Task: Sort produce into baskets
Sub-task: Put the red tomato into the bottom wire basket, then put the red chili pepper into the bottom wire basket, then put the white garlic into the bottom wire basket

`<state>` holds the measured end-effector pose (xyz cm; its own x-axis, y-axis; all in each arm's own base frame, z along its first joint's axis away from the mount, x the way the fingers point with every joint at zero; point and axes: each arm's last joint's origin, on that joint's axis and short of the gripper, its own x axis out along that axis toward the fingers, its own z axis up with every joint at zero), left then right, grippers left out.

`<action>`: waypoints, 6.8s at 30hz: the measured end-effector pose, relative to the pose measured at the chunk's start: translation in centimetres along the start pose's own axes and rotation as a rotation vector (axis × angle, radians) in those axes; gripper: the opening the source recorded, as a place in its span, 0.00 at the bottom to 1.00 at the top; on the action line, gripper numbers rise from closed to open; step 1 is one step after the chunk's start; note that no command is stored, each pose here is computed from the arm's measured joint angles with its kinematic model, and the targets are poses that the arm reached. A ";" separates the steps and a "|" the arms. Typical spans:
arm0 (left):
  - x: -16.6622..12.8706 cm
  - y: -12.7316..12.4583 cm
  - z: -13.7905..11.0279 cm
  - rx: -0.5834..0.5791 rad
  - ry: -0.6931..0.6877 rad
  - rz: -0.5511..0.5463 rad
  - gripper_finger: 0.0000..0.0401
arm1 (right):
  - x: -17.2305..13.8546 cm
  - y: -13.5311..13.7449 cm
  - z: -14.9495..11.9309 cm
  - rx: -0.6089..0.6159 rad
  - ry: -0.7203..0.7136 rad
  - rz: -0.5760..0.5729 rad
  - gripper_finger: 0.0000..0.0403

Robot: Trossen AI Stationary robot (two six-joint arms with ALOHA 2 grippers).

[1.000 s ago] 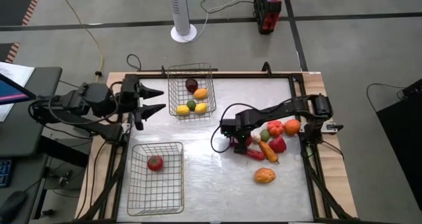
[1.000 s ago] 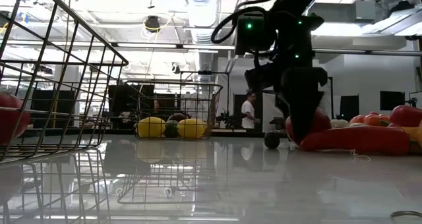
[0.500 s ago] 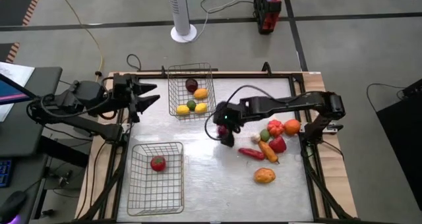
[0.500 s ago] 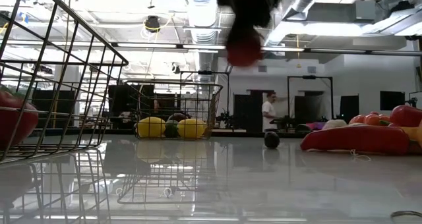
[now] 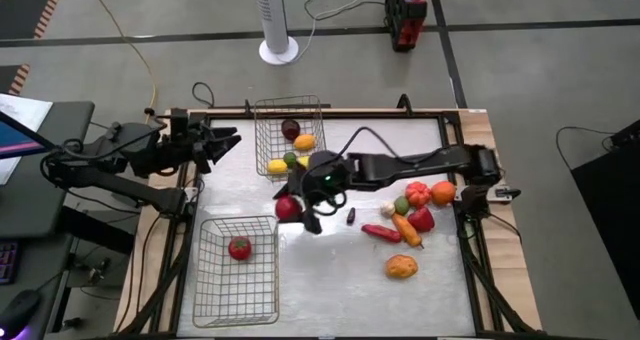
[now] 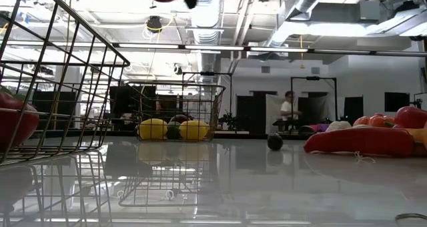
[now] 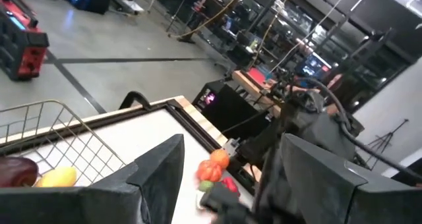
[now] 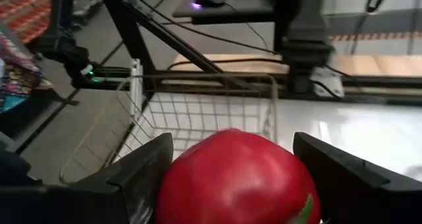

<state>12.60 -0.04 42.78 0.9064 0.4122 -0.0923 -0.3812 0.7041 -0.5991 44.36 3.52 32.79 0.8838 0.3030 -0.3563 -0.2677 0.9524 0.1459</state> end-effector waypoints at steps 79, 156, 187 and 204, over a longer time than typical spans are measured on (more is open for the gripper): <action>11.2 2.9 -4.3 0.418 0.484 -0.013 0.59 | -3.7 3.2 -19.8 0.420 1.273 -0.395 0.75; 4.1 2.9 1.3 0.138 0.032 0.118 0.59 | 8.2 -5.3 -2.2 -0.073 -0.062 0.306 0.54; 9.9 2.8 -2.2 0.404 0.296 0.055 0.59 | -9.4 -5.0 -2.8 0.268 0.974 -0.272 0.72; 12.3 -0.1 -4.3 0.469 0.191 0.011 0.59 | -16.6 -0.3 -13.3 0.412 0.965 -0.449 0.72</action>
<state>24.57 2.45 38.31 0.9023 0.3387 -0.2667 -0.3918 0.9024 -0.1796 24.62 -1.38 26.39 0.1567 0.0067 -0.9876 0.3018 0.9518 0.0543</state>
